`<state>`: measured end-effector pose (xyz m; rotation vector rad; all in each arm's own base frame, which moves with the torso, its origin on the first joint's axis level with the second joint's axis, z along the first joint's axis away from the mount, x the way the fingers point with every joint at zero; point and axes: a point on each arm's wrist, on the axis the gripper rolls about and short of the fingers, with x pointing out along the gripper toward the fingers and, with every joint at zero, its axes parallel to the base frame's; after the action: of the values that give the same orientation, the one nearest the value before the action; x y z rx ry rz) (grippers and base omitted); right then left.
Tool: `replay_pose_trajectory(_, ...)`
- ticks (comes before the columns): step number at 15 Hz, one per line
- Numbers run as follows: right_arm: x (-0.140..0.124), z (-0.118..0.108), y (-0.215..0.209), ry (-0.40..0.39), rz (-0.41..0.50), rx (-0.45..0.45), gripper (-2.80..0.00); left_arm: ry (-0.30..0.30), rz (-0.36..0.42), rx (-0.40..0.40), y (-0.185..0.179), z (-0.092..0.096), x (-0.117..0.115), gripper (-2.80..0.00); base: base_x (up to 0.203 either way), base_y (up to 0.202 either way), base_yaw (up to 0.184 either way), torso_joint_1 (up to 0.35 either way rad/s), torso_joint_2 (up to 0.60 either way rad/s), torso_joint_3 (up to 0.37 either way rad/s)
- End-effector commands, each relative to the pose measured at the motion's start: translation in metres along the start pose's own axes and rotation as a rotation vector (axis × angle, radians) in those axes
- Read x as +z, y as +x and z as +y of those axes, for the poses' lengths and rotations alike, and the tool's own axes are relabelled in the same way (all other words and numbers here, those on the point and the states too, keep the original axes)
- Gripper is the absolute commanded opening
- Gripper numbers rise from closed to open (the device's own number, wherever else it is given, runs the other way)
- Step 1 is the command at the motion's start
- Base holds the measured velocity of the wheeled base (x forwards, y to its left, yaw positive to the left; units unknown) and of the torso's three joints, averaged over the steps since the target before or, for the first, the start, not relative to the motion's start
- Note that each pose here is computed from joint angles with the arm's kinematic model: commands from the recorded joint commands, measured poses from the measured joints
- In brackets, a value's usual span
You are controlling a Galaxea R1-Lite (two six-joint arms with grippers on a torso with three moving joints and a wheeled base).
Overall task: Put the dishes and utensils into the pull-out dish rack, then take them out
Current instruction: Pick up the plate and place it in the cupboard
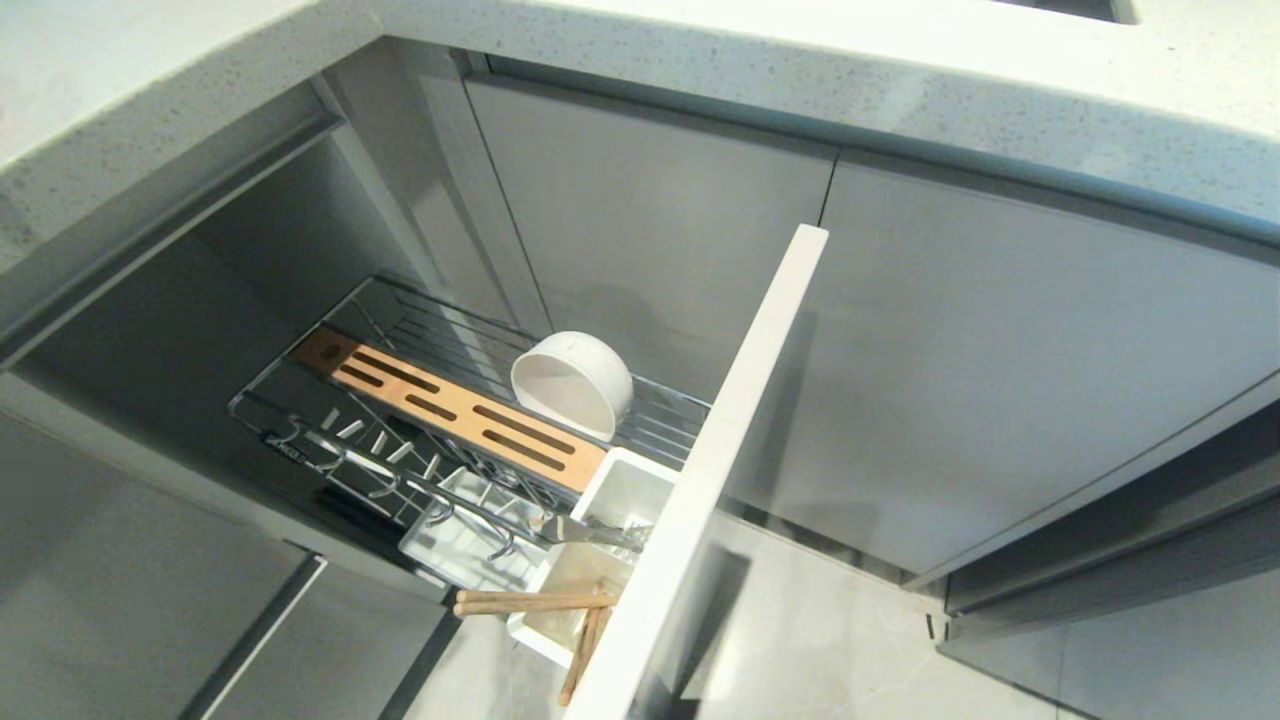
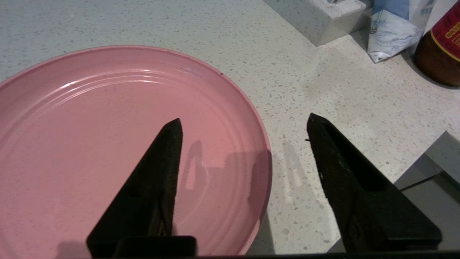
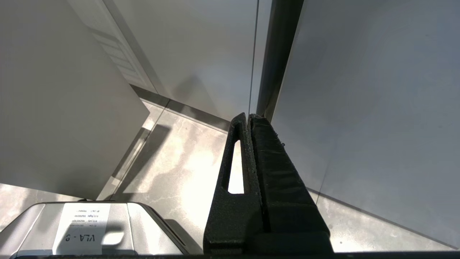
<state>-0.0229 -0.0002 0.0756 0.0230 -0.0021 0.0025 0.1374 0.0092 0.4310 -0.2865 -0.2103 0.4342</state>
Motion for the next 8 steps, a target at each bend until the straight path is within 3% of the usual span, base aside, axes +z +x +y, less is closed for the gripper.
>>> replay_pose_trajectory(1, -0.0004, 0.0, 0.0002, 0.0, 0.002, 0.001, -2.8, 0.022, 0.051, 0.013, 0.0101, -0.0033, -0.0072, 0.0, 0.0, 0.0, 0.0, 0.0, 0.0, 0.0)
replay_pose_trajectory(4, -0.0004, 0.0, 0.0002, 0.0, 0.002, 0.001, -2.8, 0.011, 0.133, 0.007, 0.0149, -0.0081, -0.0118, 0.0, 0.0, 0.0, 0.0, 0.0, 0.0, 0.0)
replay_pose_trajectory(8, -0.0004, 0.0, 0.0002, 0.0, 0.002, 0.001, -2.8, 0.022, 0.156, 0.013, 0.0191, -0.0093, -0.0155, 0.0, 0.0, 0.0, 0.0, 0.0, 0.0, 0.0)
